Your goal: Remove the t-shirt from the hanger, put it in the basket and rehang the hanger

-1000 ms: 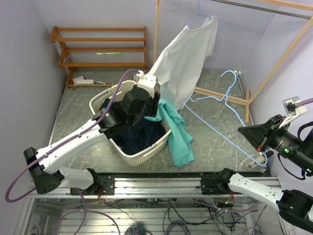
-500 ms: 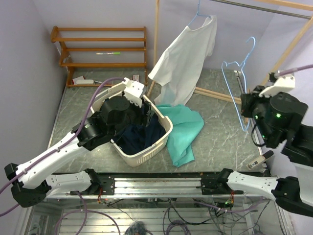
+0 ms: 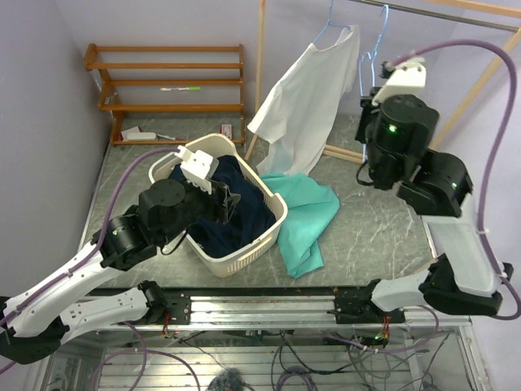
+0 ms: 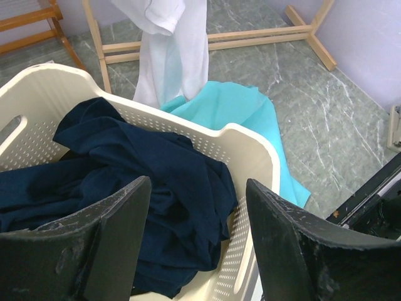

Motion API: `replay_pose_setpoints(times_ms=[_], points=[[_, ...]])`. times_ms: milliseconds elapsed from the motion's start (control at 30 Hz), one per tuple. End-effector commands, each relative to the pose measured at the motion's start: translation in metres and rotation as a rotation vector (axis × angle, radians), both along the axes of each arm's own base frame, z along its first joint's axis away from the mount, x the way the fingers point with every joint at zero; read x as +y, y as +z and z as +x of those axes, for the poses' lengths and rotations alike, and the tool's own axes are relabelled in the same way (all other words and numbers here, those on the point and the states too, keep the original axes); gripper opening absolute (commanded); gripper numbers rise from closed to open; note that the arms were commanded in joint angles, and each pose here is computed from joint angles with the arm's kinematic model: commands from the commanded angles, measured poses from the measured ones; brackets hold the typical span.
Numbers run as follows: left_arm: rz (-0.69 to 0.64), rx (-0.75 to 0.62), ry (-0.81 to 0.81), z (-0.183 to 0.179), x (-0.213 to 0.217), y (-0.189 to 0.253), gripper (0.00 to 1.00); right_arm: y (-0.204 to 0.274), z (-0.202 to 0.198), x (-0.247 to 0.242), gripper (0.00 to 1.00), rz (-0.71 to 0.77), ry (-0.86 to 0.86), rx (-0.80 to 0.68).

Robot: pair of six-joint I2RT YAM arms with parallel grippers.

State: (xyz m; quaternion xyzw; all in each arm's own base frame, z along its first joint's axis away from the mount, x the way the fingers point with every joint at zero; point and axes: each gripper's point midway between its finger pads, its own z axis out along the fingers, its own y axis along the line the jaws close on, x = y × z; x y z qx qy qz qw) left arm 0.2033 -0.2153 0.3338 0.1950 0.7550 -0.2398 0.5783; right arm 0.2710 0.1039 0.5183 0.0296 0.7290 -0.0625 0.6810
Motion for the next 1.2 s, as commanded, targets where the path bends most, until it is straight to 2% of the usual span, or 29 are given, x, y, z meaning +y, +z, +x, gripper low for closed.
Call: replay_pose_setpoints(times_ms=[0, 167, 333, 567, 700, 900, 1167], points=[[-0.015, 0.0, 0.001, -0.003, 0.004, 0.001, 0.73, -0.003, 0.021, -0.006, 0.0, -0.034, -0.028, 0.044], [-0.014, 0.0, 0.013, -0.004, 0.01, -0.001, 0.73, -0.076, 0.067, -0.025, 0.0, -0.042, -0.001, 0.263], [-0.015, 0.003, 0.017, -0.005, 0.011, -0.004, 0.73, -0.109, 0.088, -0.064, 0.0, 0.062, -0.015, 0.303], [0.002, 0.027, -0.002, -0.006, 0.006, -0.01, 0.73, -0.093, 0.095, -0.088, 0.0, 0.192, 0.028, 0.234], [-0.01, 0.024, -0.009, -0.007, 0.006, -0.009, 0.72, -0.067, 0.086, -0.089, 0.0, 0.173, 0.07, 0.116], [-0.018, 0.023, -0.009, -0.008, 0.007, -0.008, 0.72, -0.032, 0.084, -0.099, 0.0, 0.148, 0.045, -0.043], [-0.027, 0.018, -0.008, -0.01, 0.01, -0.007, 0.72, -0.021, 0.115, -0.102, 0.0, 0.123, 0.024, -0.076]])
